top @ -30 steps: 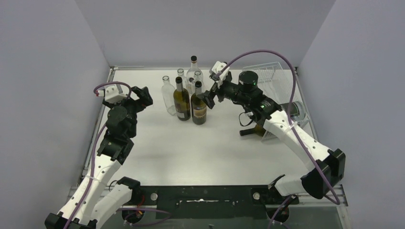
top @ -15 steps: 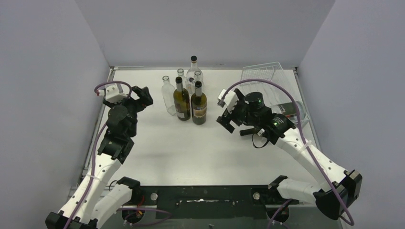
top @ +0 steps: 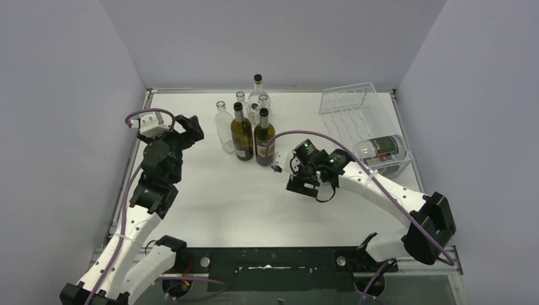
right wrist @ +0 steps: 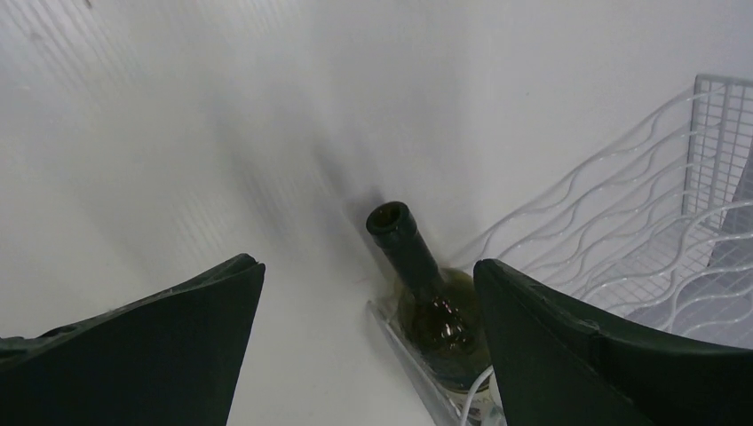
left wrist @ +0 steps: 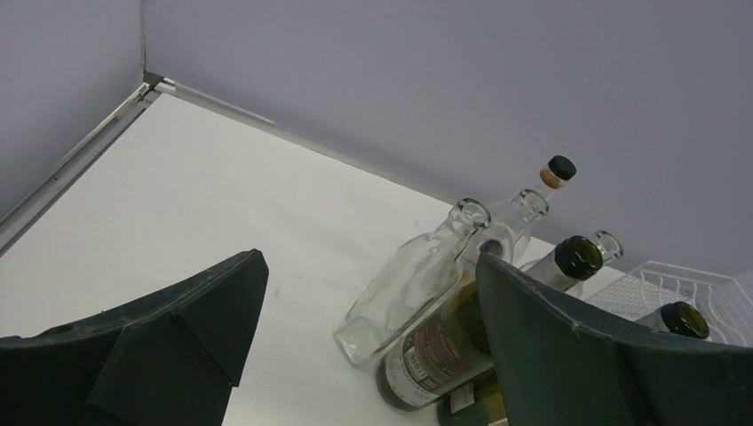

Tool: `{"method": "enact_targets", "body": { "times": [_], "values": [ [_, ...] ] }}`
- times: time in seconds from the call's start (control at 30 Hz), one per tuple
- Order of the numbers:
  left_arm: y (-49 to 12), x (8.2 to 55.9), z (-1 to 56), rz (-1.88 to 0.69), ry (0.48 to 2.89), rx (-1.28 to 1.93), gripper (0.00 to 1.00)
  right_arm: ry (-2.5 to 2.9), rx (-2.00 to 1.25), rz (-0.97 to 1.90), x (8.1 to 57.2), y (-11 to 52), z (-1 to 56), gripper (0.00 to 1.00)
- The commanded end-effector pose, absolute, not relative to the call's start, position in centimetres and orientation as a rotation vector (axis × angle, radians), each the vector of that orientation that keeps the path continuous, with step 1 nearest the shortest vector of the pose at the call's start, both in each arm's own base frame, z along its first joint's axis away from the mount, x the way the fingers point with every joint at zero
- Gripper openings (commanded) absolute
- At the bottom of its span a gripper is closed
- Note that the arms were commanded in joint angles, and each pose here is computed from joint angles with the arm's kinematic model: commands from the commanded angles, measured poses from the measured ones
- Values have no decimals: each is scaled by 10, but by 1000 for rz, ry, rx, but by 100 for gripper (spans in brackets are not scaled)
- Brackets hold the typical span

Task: Take the wine bottle off the wine rack

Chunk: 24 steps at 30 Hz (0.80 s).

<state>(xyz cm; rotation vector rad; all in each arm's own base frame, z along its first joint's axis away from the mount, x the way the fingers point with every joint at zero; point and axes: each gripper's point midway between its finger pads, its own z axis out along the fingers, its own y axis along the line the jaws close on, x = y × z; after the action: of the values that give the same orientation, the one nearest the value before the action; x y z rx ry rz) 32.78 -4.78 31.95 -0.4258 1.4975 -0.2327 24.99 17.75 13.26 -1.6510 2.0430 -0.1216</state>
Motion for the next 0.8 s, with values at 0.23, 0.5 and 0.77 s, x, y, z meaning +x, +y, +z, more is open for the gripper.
{"method": "enact_targets", "body": {
  "times": [0.23,0.5,0.77],
  "values": [
    [-47,321,348,-267,1407,-436,89,2138,-1828,-417,273,137,96,91],
    [-47,320,350,-273,1401,-433,89,2184,-1883,-531,285,118,71,90],
    [-47,320,349,-272,1404,-434,89,2185,-1904,-653,295,100,49,90]
  ]
}}
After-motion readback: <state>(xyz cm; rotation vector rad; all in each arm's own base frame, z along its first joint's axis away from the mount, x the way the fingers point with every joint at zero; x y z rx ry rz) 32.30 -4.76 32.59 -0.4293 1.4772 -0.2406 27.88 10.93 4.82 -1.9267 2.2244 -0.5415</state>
